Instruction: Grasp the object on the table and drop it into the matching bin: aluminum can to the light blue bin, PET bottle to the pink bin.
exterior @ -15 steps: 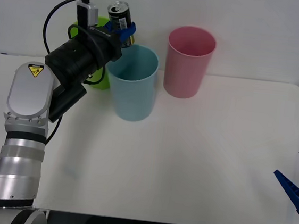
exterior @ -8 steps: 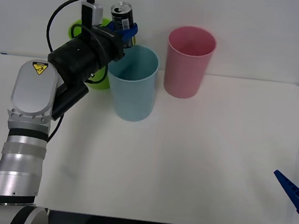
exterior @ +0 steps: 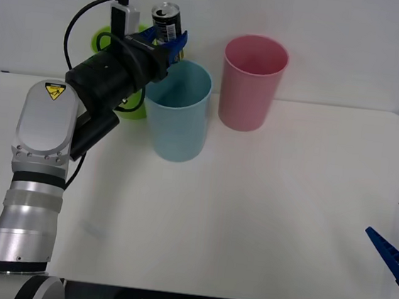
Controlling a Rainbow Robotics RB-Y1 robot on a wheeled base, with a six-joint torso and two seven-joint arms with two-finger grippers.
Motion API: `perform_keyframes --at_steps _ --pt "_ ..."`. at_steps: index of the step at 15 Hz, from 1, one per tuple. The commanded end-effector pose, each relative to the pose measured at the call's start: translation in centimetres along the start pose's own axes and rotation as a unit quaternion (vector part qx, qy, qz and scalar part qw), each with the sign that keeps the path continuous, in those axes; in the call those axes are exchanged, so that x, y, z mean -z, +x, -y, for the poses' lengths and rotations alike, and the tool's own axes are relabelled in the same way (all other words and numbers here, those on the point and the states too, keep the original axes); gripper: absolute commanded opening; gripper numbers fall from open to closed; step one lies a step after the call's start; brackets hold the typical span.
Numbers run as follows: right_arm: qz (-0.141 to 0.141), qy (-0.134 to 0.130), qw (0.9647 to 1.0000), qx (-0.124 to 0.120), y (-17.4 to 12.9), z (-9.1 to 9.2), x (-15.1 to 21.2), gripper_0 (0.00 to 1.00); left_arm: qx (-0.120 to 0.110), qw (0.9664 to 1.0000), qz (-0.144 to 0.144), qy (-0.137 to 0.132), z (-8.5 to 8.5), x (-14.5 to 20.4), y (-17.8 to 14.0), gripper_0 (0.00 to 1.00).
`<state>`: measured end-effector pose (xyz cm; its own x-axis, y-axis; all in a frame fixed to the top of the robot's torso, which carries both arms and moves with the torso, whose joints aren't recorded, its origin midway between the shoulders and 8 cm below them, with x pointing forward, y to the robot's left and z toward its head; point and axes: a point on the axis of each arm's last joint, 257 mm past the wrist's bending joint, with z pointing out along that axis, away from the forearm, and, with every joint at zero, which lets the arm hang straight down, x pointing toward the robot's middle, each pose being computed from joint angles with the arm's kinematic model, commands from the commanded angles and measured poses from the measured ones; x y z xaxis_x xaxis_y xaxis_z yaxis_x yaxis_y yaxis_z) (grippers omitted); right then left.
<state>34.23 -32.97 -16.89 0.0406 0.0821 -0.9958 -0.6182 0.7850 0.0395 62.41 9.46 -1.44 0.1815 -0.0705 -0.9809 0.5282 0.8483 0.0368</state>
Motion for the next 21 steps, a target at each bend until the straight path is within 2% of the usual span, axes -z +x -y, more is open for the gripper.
perform_keyframes --at_steps 1,8,13,21 --pt "0.0 0.0 1.0 0.0 0.0 0.0 0.0 1.0 -0.002 1.0 0.003 0.004 0.3 -0.1 -0.1 1.0" --pt "0.0 0.0 1.0 0.0 0.0 0.0 0.0 1.0 0.003 0.9999 0.007 0.008 0.6 0.0 -0.3 1.0" --pt "0.0 0.0 1.0 0.0 0.0 0.0 0.0 1.0 0.023 0.9995 0.018 0.012 0.5 0.6 -0.3 1.0" --pt "0.0 0.0 1.0 0.0 0.0 0.0 0.0 1.0 0.035 0.9986 0.025 0.03 -1.3 4.3 0.0 1.0"
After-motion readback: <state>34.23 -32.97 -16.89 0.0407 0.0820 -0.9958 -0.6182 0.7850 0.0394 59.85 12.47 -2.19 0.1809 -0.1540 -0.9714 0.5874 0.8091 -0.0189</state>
